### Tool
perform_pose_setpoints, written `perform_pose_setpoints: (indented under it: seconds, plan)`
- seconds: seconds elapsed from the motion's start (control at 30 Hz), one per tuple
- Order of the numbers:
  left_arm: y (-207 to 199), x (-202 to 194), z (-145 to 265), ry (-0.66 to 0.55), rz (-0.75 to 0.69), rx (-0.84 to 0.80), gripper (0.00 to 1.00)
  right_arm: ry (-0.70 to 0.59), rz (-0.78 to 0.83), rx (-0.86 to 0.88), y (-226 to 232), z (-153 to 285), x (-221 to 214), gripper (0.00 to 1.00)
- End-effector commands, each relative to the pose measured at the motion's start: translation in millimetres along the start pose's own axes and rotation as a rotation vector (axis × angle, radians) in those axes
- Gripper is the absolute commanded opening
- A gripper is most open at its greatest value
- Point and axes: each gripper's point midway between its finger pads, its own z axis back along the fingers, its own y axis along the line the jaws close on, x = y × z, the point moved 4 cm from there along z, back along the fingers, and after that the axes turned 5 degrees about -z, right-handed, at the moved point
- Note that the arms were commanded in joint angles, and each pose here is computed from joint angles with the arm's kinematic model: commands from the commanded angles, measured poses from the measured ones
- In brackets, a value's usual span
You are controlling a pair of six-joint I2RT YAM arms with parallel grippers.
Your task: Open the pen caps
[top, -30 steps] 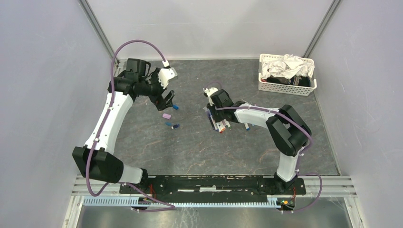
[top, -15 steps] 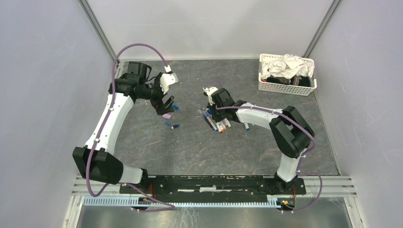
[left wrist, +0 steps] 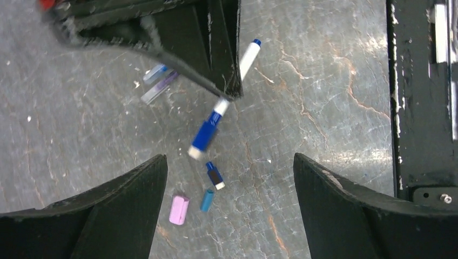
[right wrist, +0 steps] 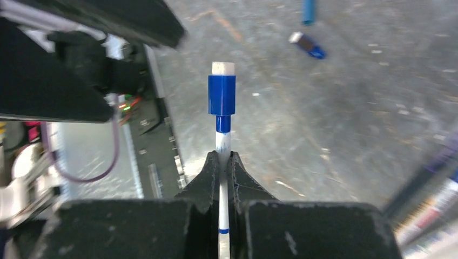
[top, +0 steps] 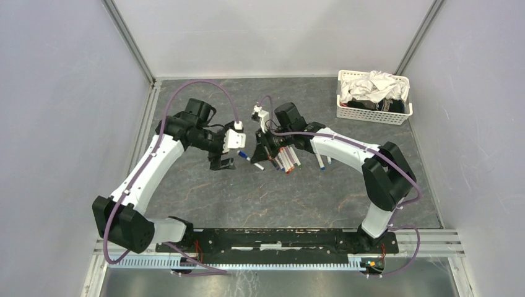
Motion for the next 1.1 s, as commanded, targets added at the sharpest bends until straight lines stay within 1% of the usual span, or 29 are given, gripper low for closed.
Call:
perform_pose_setpoints:
  seconds: [0.0, 0.07, 0.17, 0.27, 0.33, 0.47, 0.5, 0.57, 0.63, 0.67, 0.7, 0.77, 0.8, 0.87, 0.93, 1.0, 1.03, 1.07]
  plan:
    - [-7, 4, -12, 0.043, -0.145, -0.084, 0.88, 0.043, -0.011, 0.294, 44, 0, 10, 0.00]
    - [-10, 2, -17, 0.069, -0.159, -0.111, 0.85, 0.054, -0.022, 0.318, 46, -1, 10, 0.00]
    - [-15, -5, -22, 0.118, -0.197, -0.136, 0.78, 0.066, -0.027, 0.365, 50, -2, 10, 0.00]
    - [-17, -9, -25, 0.142, -0.210, -0.145, 0.70, 0.066, -0.036, 0.376, 51, -2, 10, 0.00]
    - [-17, -11, -27, 0.151, -0.217, -0.148, 0.61, 0.072, -0.044, 0.389, 51, -3, 9, 0.00]
    - [-17, -14, -29, 0.170, -0.236, -0.148, 0.41, 0.076, -0.049, 0.402, 52, -4, 8, 0.00]
    - [-17, -13, -30, 0.166, -0.240, -0.150, 0.35, 0.076, -0.052, 0.402, 52, -4, 8, 0.01]
    - [-18, -9, -30, 0.155, -0.245, -0.150, 0.22, 0.078, -0.052, 0.406, 53, -5, 8, 0.11]
    - [-17, -5, -30, 0.144, -0.252, -0.147, 0.03, 0.086, -0.052, 0.410, 55, -9, 6, 0.26]
    - [-17, -4, -29, 0.141, -0.254, -0.144, 0.03, 0.090, -0.054, 0.408, 56, -12, 5, 0.32]
    - [-16, -3, -29, 0.141, -0.250, -0.142, 0.02, 0.096, -0.060, 0.406, 55, -14, 4, 0.34]
    - [-16, -3, -28, 0.146, -0.246, -0.140, 0.02, 0.105, -0.065, 0.408, 55, -18, 2, 0.35]
    - [-16, -4, -28, 0.150, -0.246, -0.141, 0.02, 0.106, -0.066, 0.406, 54, -19, 2, 0.34]
    - [-16, -5, -27, 0.161, -0.248, -0.145, 0.02, 0.111, -0.069, 0.397, 51, -20, 0, 0.28]
    - [-16, -9, -26, 0.188, -0.254, -0.141, 0.02, 0.122, -0.071, 0.374, 46, -17, -4, 0.12]
    - [-15, -15, -23, 0.232, -0.261, -0.143, 0.02, 0.124, -0.077, 0.350, 39, -12, -12, 0.02]
    - [-15, -20, -20, 0.252, -0.266, -0.150, 0.02, 0.126, -0.083, 0.340, 35, -8, -16, 0.00]
    - [-13, -28, -17, 0.288, -0.273, -0.152, 0.02, 0.129, -0.083, 0.323, 31, -3, -22, 0.00]
